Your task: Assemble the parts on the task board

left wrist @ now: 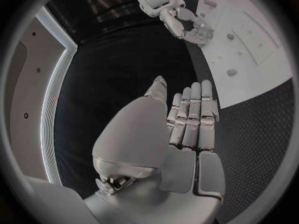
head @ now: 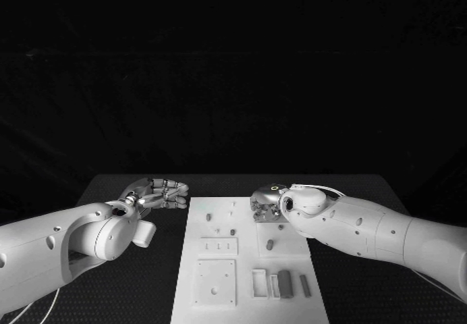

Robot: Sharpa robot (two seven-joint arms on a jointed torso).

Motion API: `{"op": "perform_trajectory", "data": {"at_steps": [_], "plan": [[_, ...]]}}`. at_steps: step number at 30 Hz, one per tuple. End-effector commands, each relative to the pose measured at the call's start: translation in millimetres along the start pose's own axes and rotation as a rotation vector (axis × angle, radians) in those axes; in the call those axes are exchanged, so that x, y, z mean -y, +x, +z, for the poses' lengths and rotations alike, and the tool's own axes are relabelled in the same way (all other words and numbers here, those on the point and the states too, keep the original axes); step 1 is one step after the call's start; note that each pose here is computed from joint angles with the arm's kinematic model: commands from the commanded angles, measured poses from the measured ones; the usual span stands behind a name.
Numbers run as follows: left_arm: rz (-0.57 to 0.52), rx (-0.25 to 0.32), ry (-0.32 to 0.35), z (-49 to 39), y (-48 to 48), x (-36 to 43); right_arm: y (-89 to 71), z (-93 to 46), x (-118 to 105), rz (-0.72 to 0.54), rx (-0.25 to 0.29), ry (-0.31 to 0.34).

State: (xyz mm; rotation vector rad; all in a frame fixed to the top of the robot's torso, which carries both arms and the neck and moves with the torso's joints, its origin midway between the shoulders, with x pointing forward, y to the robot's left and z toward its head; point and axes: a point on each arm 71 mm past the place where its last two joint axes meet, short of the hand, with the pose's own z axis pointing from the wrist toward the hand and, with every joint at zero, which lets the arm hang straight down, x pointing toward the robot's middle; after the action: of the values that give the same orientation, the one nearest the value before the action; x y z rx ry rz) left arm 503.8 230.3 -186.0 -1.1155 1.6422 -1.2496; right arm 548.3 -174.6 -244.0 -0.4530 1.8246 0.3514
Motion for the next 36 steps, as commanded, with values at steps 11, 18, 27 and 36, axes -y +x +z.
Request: {"op": "perform_trajectory", "data": {"at_steps": [11, 18, 27, 36], "plan": [[0.001, -0.02, 0.008, -0.2, 1.6, 3.4, 10.6, 0.7, -0.4, -0.008, -0.016, 0.014], [0.003, -0.02, 0.006, -0.8, 0.3, 3.7, 11.7, 0.0, -0.1, -0.029, -0.024, 0.017], [0.004, -0.021, 0.004, -0.9, -0.4, 3.7, 11.9, -2.9, 0.8, -0.037, -0.02, 0.019], [0.007, -0.02, 0.004, -1.4, -1.4, 3.5, 12.1, -3.8, 1.6, -0.042, -0.021, 0.023]]}}
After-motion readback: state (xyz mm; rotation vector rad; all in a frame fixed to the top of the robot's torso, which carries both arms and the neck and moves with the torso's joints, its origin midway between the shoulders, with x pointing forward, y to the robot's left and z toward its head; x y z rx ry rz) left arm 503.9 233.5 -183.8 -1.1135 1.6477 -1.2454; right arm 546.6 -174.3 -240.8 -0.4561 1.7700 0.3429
